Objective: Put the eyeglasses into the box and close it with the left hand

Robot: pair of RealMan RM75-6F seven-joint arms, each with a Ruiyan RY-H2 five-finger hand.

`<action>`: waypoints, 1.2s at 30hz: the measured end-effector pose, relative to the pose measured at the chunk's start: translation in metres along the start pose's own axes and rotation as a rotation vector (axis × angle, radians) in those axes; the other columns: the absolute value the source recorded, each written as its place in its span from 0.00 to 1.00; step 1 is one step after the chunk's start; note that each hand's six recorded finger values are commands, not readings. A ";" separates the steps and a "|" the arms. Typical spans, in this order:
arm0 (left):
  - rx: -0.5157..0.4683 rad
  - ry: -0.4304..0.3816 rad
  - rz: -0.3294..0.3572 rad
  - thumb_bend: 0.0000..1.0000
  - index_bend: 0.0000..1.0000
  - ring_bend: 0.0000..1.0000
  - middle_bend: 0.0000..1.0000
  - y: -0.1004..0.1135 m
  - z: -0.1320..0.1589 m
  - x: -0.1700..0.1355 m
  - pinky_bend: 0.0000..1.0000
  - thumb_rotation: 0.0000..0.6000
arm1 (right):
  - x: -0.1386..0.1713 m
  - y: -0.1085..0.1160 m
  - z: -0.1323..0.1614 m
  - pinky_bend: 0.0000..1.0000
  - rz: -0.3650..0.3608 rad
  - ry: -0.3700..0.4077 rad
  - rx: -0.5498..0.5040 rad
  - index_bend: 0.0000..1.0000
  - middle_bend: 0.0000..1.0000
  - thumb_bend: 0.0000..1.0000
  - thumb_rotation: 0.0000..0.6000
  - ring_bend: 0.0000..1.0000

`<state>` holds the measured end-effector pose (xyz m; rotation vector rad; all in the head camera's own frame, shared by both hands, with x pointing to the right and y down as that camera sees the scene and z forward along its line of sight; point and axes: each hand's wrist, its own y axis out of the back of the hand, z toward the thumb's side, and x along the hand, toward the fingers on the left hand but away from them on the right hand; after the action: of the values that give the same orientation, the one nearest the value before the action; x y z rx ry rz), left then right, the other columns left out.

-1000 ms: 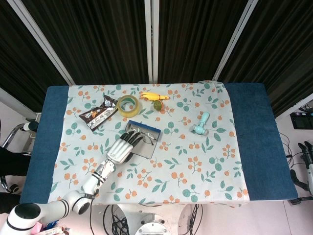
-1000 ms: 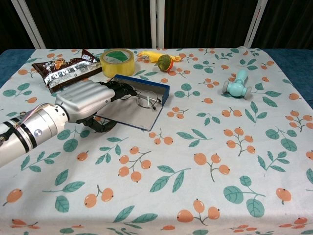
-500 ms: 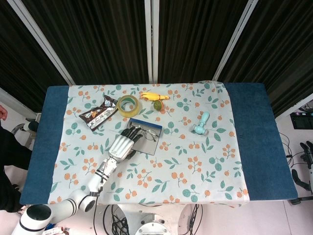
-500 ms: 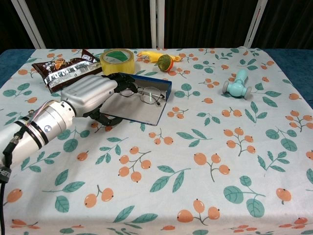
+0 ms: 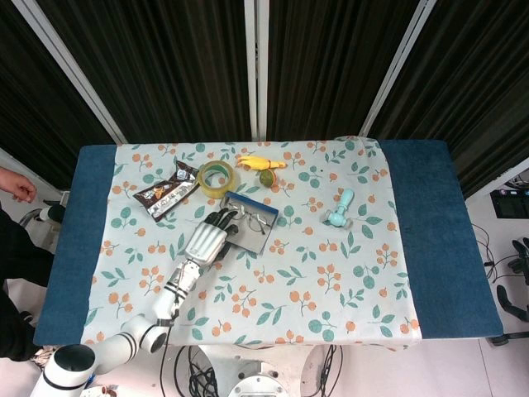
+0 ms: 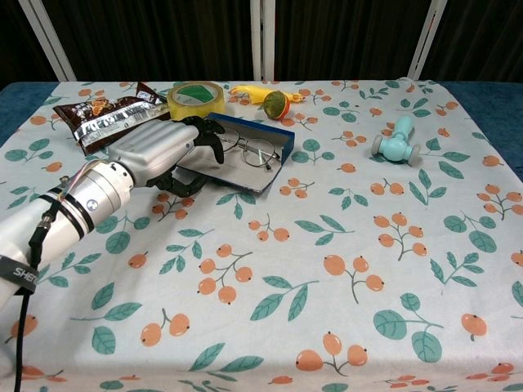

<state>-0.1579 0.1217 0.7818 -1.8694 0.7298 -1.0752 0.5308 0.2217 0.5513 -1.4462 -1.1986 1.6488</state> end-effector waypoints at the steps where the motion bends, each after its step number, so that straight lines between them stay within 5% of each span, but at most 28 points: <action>1: -0.004 0.000 0.002 0.45 0.37 0.07 0.12 0.001 0.000 0.001 0.19 1.00 | 0.000 0.000 0.000 0.00 0.000 0.001 -0.002 0.00 0.00 0.33 1.00 0.00; 21: -0.006 -0.038 0.005 0.45 0.39 0.07 0.12 0.012 0.019 0.041 0.19 1.00 | 0.000 0.007 -0.004 0.00 -0.015 -0.014 -0.006 0.00 0.00 0.32 1.00 0.00; 36: 0.010 -0.055 0.005 0.47 0.62 0.07 0.13 0.010 0.018 0.041 0.19 1.00 | 0.000 0.003 -0.008 0.00 -0.005 -0.021 -0.019 0.00 0.00 0.32 1.00 0.00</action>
<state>-0.1240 0.0909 0.7839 -1.8802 0.6952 -1.0187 0.5385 0.2221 0.5484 -1.4393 -1.2321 1.6571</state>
